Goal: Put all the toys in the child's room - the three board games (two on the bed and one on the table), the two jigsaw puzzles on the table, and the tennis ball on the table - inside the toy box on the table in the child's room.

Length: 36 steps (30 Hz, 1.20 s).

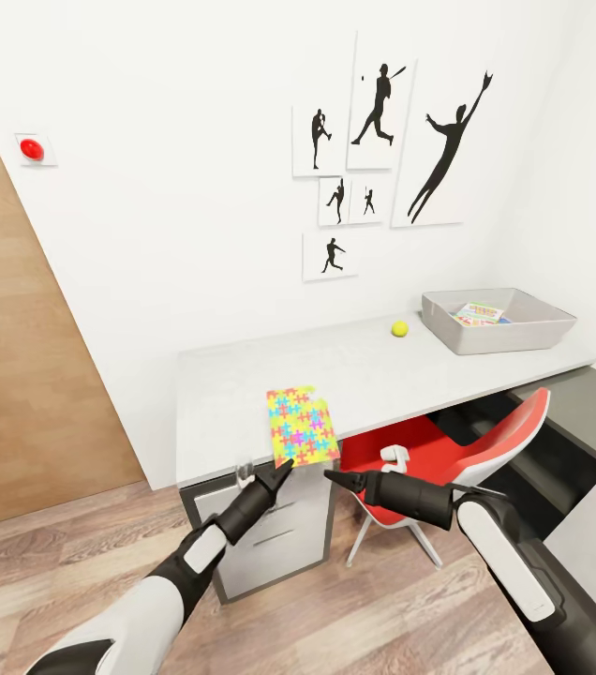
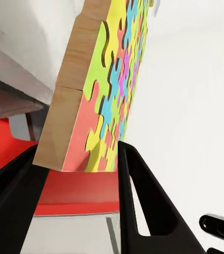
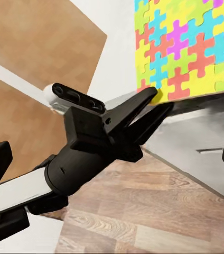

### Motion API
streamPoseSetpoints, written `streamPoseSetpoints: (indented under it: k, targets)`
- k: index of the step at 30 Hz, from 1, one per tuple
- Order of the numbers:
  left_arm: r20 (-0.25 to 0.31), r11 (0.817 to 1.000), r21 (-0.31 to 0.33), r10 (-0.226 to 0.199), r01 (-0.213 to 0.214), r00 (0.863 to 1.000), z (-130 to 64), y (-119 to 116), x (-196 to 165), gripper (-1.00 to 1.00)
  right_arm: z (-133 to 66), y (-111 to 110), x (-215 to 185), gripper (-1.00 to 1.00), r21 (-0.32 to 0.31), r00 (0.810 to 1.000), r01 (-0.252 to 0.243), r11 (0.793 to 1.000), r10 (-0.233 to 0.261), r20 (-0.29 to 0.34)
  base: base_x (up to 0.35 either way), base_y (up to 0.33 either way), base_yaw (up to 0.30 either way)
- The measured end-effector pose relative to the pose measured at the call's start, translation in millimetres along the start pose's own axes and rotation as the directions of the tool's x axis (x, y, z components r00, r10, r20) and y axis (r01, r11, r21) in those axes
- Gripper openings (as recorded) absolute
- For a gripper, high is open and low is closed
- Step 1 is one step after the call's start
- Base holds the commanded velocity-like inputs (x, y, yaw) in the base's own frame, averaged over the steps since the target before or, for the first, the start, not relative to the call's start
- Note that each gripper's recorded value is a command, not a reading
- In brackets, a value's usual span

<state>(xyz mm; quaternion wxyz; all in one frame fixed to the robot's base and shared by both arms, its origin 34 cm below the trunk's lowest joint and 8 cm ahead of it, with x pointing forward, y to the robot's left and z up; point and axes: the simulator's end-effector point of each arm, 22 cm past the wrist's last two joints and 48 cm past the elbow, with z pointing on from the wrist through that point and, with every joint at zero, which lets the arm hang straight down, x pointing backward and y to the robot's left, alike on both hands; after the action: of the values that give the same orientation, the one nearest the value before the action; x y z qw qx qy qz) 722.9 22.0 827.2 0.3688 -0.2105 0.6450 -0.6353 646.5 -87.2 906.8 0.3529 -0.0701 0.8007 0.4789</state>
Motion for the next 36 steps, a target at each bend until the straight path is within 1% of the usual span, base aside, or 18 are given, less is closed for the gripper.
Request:
streamPoseSetpoints:
  k: [3, 7, 21, 25, 28, 31, 36]
  targets:
    - [-0.009, 0.999, 0.035, 0.006, -0.006, 1.0, 5.5, -15.4, -10.0, -1.0, -0.2, 1.2, 0.0, 1.0, -0.002, 1.0, 0.003, 1.0, -0.003, -0.002, 0.0, 0.0, 0.0]
    - [-0.016, 0.999, 0.05, 0.005, -0.005, 1.0, 6.6, -22.7, -16.6, -1.0, 0.3, 2.4, -0.5, 1.0, -0.002, 1.0, 0.006, 1.0, -0.006, 0.0, 0.0, 0.0, 0.0]
    - [-0.009, 0.999, 0.05, 0.009, -0.008, 1.0, 4.2, -22.8, -23.3, -1.0, 1.0, 2.4, -0.4, 1.0, -0.001, 1.0, 0.007, 1.0, -0.007, 0.001, 0.0, 0.0, 0.0]
    - [-0.001, 0.999, 0.048, 0.023, -0.023, 1.0, 0.5, -23.1, -31.9, -1.0, 0.4, 3.7, -1.4, 1.0, -0.001, 1.0, 0.01, 1.0, -0.01, 0.003, 0.0, 0.0, 0.0]
    - [0.001, 0.999, 0.044, 0.026, -0.026, 1.0, -2.9, -21.8, -37.4, -1.0, 0.5, 3.9, -1.4, 1.0, -0.002, 1.0, 0.011, 1.0, -0.011, 0.003, 0.0, 0.0, 0.0]
    - [-0.009, 0.999, 0.041, 0.018, -0.017, 1.0, -6.3, -21.1, -41.6, -1.0, 0.6, 4.3, -1.4, 1.0, -0.002, 1.0, 0.012, 1.0, -0.012, 0.004, 0.0, 0.0, 0.0]
    - [-0.068, 0.997, 0.071, -0.001, 0.005, 0.998, -4.6, -41.1, -50.6, -1.0, 0.9, 5.3, -1.1, 1.0, -0.004, 1.0, 0.014, 1.0, -0.014, 0.003, 0.0, 0.0, 0.0]
